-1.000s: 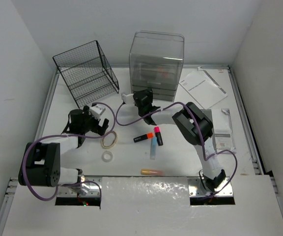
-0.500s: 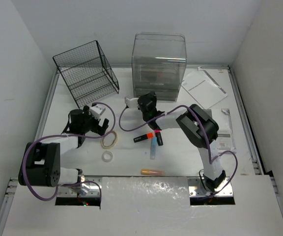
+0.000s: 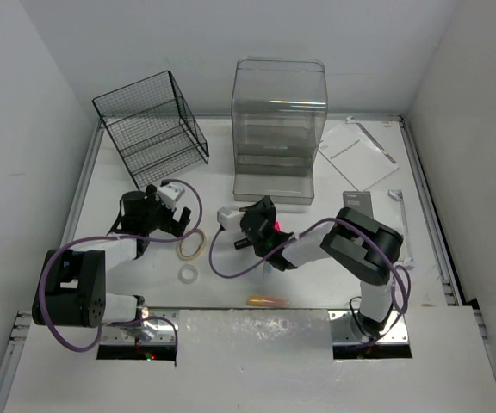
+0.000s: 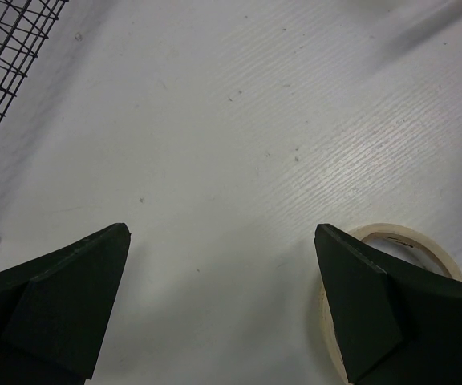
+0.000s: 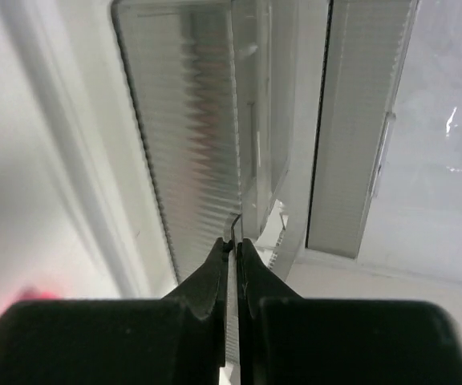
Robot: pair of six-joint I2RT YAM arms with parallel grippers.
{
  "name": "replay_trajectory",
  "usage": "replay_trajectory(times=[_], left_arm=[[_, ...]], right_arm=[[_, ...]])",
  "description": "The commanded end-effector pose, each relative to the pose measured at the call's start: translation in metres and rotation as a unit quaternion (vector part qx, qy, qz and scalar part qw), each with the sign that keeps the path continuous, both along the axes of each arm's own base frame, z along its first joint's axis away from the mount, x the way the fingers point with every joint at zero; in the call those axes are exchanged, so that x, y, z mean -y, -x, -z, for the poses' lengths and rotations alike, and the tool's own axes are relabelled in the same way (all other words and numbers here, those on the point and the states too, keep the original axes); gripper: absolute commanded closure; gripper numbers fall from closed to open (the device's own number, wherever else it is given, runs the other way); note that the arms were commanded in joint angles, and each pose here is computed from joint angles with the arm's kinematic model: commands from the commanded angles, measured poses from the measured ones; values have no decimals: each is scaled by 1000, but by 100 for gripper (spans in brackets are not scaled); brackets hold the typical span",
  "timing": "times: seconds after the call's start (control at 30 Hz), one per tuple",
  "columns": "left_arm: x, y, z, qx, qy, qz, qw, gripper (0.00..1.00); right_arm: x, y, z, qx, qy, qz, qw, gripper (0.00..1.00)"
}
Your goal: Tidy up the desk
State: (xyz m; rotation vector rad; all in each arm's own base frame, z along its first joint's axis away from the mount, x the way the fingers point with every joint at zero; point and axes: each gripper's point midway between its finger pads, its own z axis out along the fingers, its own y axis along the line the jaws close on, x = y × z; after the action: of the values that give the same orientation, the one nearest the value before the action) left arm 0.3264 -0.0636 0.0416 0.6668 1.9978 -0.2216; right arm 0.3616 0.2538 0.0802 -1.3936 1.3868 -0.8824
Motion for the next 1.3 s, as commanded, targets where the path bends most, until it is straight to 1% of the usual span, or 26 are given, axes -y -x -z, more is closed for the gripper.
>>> replay_trajectory(times=[0.0, 0.03, 0.07, 0.1, 0.13, 0.17, 0.2, 0.23, 0.27, 0.33, 0.37, 0.4, 0.43, 0.47, 0.5, 0.53, 0.57, 0.67, 0.7, 0.73, 0.83, 0.97, 1.1, 1.13, 1.2, 1.27], left_arm=[[3, -12, -22, 36, 7, 7, 999, 0], [3, -12, -22, 36, 7, 7, 999, 0], [3, -12, -23, 36, 7, 7, 999, 0], [3, -12, -23, 37, 7, 6, 999, 0], [2, -13, -23, 37, 7, 5, 999, 0], [2, -12, -22, 35, 7, 4, 999, 0], [2, -12, -22, 34, 8, 4, 999, 0], [2, -12, -22, 34, 8, 3, 999, 0], [1, -12, -22, 34, 7, 0, 999, 0], [1, -13, -22, 35, 9, -1, 999, 0], [0, -13, -23, 35, 9, -6, 999, 0], [-1, -14, -23, 35, 11, -9, 999, 0], [-2, -15, -23, 35, 10, -13, 999, 0], [-4, -16, -24, 35, 11, -16, 999, 0], [-4, -16, -24, 35, 12, -19, 999, 0], [-5, -17, -24, 36, 11, -21, 999, 0], [-6, -17, -23, 34, 12, -22, 999, 0], [-5, -17, -22, 30, 13, -22, 999, 0], [-5, -17, -22, 30, 13, -22, 999, 0], [-5, -17, -22, 29, 13, -22, 999, 0], [-5, -18, -23, 30, 12, -21, 999, 0], [-5, -17, -21, 28, 12, -21, 999, 0], [-6, -16, -20, 26, 12, -22, 999, 0], [-6, -15, -19, 24, 13, -21, 999, 0], [-6, -16, -20, 26, 12, -22, 999, 1], [-6, -16, -20, 25, 12, -23, 999, 0]], right_arm=[[3, 24, -19, 19, -64, 20, 998, 100], [0, 29, -20, 16, -66, 17, 998, 99], [-1, 31, -22, 14, -82, 22, 996, 90], [-2, 31, -27, 14, -91, 25, 995, 79], [-1, 32, -34, 12, -97, 29, 995, 57], [-5, 34, -39, 11, -120, 30, 992, 47], [-5, 35, -45, 10, -135, 30, 990, 39], [-6, 38, -56, 8, -154, 26, 988, 35], [-8, 41, -61, 2, -192, 29, 981, 28], [-9, 50, -75, -19, -241, 21, 970, 22], [-14, 58, -75, -46, -297, 24, 954, 19], [-10, 69, -62, -91, -289, 21, 953, 13], [-28, 87, -63, -154, -340, -24, 927, 7], [-33, 101, -55, -197, -344, -44, 917, 1], [-32, 118, -41, -245, -337, -51, 907, 1], [-39, 147, -21, -314, -345, -77, 881, 1], [-38, 160, -20, -337, -354, -88, 868, 2], [-34, 213, 15, -421, -344, -100, 834, 5], [-34, 224, 21, -433, -338, -102, 830, 6], [-34, 244, 32, -453, -325, -107, 823, 6], [-32, 266, 52, -477, -294, -94, 823, 10], [-26, 275, 77, -498, -268, -70, 822, 17], [-12, 268, 101, -486, -241, -25, 840, 25], [-10, 268, 103, -486, -238, -22, 841, 30], [-6, 267, 111, -483, -230, -15, 845, 35], [-3, 267, 115, -484, -223, -11, 846, 48]])
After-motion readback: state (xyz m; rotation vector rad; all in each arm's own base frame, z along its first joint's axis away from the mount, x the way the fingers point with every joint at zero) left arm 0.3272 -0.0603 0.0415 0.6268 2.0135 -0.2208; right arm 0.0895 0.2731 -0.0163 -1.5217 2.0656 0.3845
